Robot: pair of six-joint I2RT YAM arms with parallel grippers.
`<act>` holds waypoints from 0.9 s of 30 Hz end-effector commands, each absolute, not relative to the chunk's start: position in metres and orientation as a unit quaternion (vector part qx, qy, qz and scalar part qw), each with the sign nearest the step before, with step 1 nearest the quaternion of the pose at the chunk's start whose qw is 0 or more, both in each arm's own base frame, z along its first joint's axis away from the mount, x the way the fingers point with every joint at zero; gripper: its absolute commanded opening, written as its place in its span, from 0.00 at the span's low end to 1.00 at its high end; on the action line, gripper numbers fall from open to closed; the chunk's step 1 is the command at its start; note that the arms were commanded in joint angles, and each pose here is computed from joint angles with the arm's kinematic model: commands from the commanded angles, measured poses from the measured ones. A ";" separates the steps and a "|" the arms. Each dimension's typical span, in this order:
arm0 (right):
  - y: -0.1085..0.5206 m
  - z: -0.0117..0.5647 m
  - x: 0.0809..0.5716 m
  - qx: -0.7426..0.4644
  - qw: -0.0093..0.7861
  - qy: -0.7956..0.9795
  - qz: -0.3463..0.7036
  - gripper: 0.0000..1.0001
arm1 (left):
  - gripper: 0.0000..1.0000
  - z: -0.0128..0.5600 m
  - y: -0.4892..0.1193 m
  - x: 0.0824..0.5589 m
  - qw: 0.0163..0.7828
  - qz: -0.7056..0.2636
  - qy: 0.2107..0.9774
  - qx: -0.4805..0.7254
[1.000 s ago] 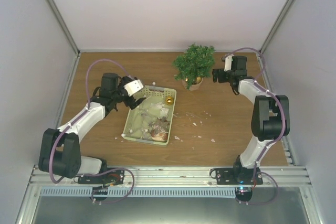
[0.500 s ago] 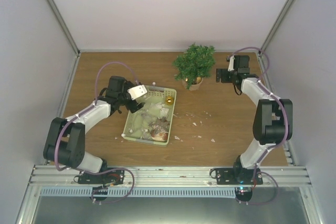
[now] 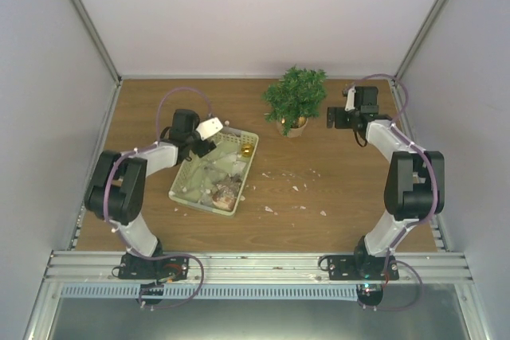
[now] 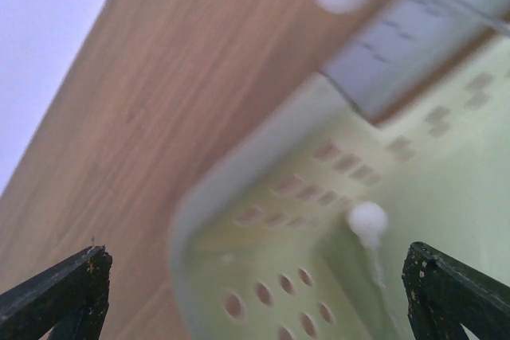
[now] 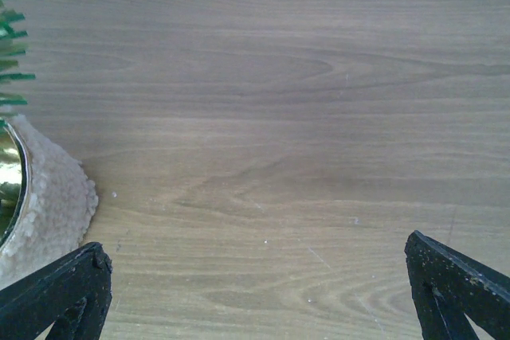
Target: Decorate the small christmas tree
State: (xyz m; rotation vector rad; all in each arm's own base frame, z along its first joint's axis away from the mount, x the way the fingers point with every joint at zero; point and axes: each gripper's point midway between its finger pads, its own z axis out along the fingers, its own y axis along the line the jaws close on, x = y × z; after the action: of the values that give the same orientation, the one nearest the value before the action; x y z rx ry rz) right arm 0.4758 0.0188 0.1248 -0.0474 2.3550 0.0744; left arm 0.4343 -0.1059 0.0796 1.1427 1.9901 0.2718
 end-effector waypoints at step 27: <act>0.007 0.108 0.467 0.022 0.362 0.923 0.132 1.00 | 0.99 0.099 0.005 0.640 0.492 0.183 0.810 0.261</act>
State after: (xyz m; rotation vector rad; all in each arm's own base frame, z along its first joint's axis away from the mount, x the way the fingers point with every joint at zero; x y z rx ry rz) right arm 0.4634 0.0110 0.1142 0.0274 2.3694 0.3069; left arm 0.6247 -0.0093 0.1003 0.6751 1.9779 0.4490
